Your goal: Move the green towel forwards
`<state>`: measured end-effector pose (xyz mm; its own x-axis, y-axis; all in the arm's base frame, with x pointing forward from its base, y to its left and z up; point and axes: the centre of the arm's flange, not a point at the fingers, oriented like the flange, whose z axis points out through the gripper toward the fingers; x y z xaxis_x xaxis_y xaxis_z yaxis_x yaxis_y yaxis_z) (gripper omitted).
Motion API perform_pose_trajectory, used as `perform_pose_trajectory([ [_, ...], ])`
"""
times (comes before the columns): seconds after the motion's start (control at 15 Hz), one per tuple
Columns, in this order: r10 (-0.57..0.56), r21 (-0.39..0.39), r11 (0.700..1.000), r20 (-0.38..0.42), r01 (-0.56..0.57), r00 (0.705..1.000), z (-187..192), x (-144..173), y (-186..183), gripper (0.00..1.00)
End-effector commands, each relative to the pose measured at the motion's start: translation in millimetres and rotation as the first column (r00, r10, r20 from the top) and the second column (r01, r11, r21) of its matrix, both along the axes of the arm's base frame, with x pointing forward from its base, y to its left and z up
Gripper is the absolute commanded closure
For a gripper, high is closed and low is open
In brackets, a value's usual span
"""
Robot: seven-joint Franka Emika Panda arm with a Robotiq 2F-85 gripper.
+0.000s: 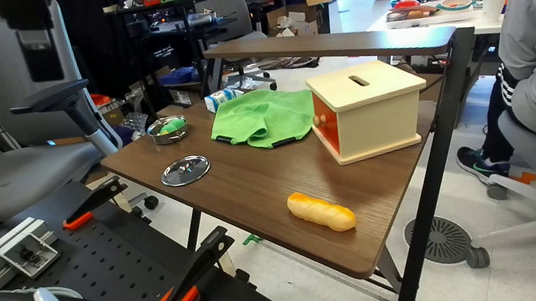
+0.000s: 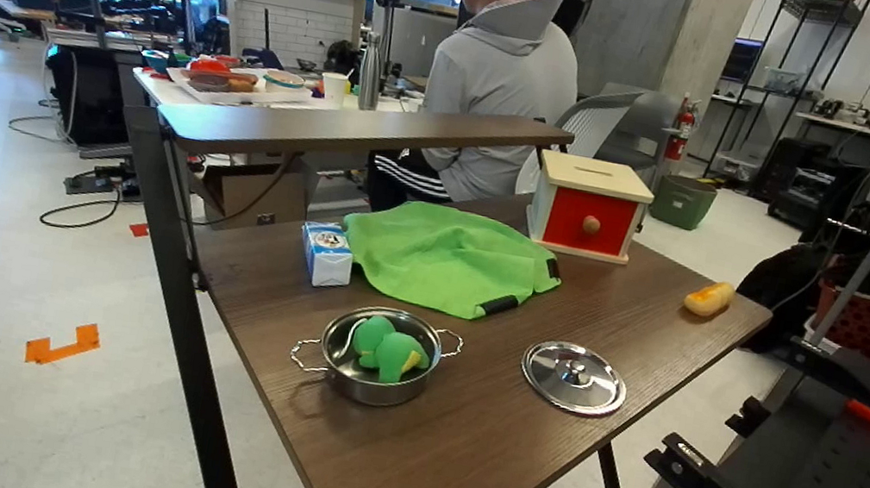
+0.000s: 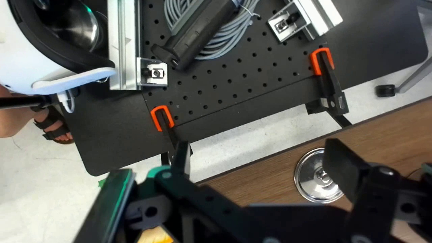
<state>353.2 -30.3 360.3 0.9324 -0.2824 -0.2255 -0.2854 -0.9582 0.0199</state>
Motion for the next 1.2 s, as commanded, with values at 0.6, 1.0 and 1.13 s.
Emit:
perform_pose_trajectory([
  [0.6,-0.361,-0.052,0.930,0.071,0.365,0.930,-89,180,63,0.00],
  [1.0,-0.407,-0.055,0.901,0.242,0.431,0.881,-120,264,101,0.00],
  [1.13,-0.407,-0.076,0.893,0.287,0.444,0.867,-132,283,111,0.00],
])
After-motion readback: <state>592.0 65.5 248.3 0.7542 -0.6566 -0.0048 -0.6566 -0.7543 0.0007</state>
